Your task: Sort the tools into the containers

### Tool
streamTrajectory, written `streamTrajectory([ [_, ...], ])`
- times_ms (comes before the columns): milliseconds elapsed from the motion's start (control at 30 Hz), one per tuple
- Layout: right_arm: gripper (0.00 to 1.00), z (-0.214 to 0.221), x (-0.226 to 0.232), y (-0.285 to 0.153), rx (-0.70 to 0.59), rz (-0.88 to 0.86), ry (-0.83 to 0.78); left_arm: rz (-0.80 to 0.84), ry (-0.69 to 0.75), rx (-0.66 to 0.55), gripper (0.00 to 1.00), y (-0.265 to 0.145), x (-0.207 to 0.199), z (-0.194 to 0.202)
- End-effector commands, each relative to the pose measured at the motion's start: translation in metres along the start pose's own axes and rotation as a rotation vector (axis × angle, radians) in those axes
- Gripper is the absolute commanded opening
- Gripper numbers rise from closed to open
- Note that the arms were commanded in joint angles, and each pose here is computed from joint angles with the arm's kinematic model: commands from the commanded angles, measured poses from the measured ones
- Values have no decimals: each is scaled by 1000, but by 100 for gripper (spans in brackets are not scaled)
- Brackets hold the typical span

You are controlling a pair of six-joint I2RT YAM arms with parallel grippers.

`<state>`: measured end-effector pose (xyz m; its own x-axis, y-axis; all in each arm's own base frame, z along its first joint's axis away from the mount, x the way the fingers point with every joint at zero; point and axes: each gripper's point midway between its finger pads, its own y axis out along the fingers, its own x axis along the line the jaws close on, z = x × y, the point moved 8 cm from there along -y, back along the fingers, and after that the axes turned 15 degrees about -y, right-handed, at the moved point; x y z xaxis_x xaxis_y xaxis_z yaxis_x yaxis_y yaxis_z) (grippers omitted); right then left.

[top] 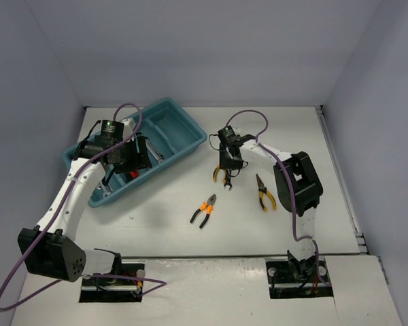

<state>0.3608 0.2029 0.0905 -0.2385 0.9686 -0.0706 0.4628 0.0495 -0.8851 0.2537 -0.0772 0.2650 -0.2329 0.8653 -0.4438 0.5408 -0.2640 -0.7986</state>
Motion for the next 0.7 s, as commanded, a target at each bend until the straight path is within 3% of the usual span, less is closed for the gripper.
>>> streamTrajectory([
  [0,36,-26,-6,-27,-107,10,22,55,22,-47,61,-10,-10,-5],
  [200,38,-42,-9,-43,-165,8,35,56,21,-42,61,-10,-10,-4],
  [667,31,-31,-16,-14,-101,58,50,57,21,-38,61,-10,-9,-1],
])
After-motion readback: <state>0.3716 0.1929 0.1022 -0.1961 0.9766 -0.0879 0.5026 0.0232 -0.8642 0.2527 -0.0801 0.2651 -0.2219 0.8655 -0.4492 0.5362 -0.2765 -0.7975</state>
